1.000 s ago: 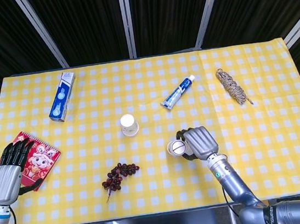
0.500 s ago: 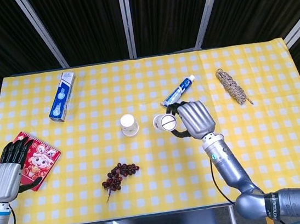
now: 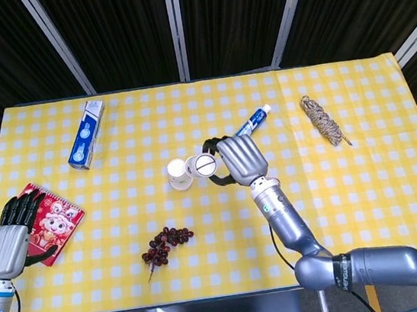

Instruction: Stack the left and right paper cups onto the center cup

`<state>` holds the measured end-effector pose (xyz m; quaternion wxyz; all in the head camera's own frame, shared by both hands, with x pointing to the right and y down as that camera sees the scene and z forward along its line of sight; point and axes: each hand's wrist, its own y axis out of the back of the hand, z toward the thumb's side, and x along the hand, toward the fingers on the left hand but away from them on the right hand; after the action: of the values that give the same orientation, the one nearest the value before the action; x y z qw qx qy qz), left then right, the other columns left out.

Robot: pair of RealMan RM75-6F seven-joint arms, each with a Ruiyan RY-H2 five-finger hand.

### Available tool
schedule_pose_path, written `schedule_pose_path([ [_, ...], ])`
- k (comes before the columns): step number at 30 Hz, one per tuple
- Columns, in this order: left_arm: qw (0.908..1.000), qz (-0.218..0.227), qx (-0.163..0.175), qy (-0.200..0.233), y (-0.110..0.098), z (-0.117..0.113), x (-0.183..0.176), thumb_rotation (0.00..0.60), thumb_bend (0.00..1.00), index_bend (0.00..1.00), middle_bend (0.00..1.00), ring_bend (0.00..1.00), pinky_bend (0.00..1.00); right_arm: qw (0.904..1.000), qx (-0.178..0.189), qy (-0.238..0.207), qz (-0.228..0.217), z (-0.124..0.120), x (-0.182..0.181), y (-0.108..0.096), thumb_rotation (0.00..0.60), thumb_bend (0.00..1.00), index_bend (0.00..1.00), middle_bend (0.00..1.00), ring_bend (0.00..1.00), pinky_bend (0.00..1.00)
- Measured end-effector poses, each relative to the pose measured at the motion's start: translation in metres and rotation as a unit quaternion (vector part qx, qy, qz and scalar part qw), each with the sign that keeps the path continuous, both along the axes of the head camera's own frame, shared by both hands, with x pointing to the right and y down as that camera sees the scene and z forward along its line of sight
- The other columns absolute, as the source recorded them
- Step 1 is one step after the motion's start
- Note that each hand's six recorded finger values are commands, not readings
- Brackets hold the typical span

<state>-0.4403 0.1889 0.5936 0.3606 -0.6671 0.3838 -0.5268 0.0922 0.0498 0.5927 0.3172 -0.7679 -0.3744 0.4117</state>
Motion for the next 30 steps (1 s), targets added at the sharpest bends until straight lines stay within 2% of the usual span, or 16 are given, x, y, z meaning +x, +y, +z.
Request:
schedule_pose_path([
  [9, 0.9999, -0.009, -0.01, 0.006, -0.004, 0.004, -0.004, 0.6, 0.11, 0.02, 0.0, 0.0, 0.0, 0.9999, -0.007, -0.012, -0.006, 0.016, -0.038, -0.008, 0.6, 0.17, 0.54, 0.45, 0.47, 0.59],
  [30, 0.9996, -0.02, -0.021, 0.008, -0.009, 0.01, -0.012, 0.6, 0.11, 0.03, 0.0, 0.0, 0.0, 0.9996, -0.023, -0.008, -0.011, 0.055, -0.069, -0.011, 0.6, 0.17, 0.48, 0.44, 0.47, 0.59],
])
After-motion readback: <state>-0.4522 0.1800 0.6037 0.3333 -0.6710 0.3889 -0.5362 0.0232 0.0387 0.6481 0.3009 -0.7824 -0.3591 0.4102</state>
